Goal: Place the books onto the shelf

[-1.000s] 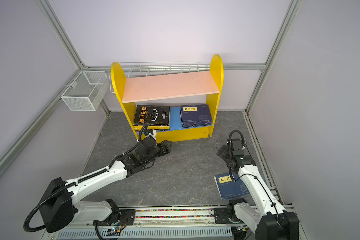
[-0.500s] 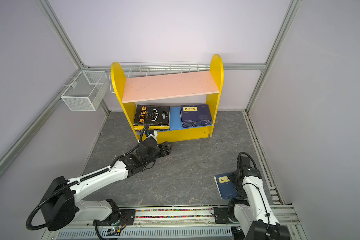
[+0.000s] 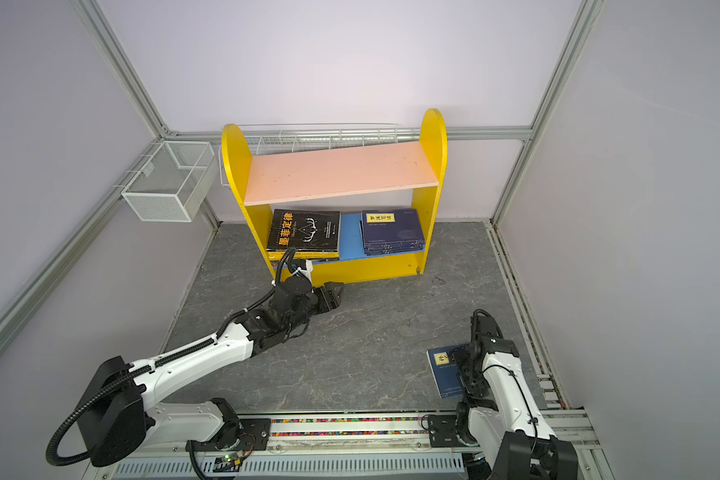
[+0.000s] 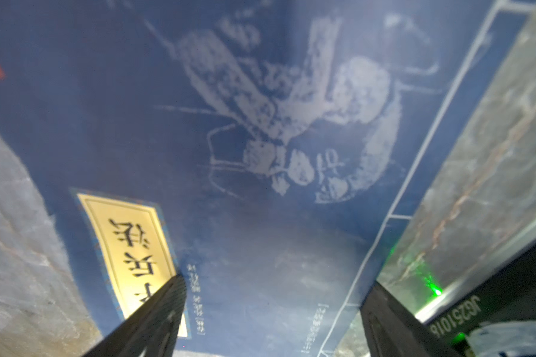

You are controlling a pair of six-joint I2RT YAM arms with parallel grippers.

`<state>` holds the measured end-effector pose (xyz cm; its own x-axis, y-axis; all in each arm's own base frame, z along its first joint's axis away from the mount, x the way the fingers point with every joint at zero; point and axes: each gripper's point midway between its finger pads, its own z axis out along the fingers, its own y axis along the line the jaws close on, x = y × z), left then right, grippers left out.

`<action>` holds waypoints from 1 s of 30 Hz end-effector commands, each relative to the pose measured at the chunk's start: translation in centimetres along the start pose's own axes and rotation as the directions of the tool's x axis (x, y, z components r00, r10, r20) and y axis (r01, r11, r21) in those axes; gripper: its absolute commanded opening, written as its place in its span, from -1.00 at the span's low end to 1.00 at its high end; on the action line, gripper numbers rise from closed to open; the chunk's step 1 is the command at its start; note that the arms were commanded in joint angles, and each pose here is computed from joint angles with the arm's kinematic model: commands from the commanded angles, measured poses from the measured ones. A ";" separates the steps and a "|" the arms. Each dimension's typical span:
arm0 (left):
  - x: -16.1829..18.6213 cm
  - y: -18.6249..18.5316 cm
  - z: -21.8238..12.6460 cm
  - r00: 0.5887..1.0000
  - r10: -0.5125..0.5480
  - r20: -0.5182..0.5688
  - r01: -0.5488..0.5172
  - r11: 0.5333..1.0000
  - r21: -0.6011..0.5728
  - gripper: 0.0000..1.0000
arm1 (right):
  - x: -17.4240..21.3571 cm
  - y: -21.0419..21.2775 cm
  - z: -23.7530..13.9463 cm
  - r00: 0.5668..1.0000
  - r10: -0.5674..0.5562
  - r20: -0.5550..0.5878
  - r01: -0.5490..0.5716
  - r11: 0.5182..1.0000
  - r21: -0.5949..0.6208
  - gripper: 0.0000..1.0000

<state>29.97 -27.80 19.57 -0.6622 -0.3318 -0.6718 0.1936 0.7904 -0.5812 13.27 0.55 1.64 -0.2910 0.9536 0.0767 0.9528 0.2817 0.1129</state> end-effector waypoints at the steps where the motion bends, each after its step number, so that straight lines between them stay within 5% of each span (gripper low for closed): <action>1: -0.5 -0.1 -0.2 1.000 0.013 0.009 -0.013 1.000 -0.004 0.55 | 0.9 3.8 2.2 0.998 -0.044 -0.037 0.039 0.990 -0.133 0.81; 4: -0.4 -0.5 0.0 1.000 0.015 -0.003 -0.015 1.000 0.008 0.55 | 1.7 7.4 1.5 0.980 -0.198 -0.021 0.191 0.966 -0.175 0.83; 9: 0.0 -0.8 0.7 0.999 0.019 -0.028 -0.019 1.000 0.013 0.55 | 5.6 13.0 0.7 0.890 -0.455 0.012 0.446 0.865 -0.231 0.82; 15: 1.3 -1.5 2.5 0.995 0.047 -0.089 -0.043 0.998 0.042 0.55 | 9.9 16.9 0.4 0.779 -0.626 0.029 0.603 0.736 -0.308 0.83; 21: 4.0 -3.9 6.1 0.968 0.126 -0.215 -0.106 0.989 0.105 0.55 | 6.8 14.6 -0.2 0.820 -0.565 0.087 0.569 0.792 -0.222 0.84; 30: 8.9 -10.3 13.0 0.902 0.308 -0.302 -0.240 0.940 0.240 0.54 | 3.3 9.5 2.4 0.934 -0.352 -0.062 0.333 0.920 -0.209 0.82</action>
<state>31.99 -43.03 13.90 -0.7835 0.0093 -0.6213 0.4281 0.7329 -0.5288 25.09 7.26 3.28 -0.6476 0.7617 -0.0217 0.6855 0.5949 0.4197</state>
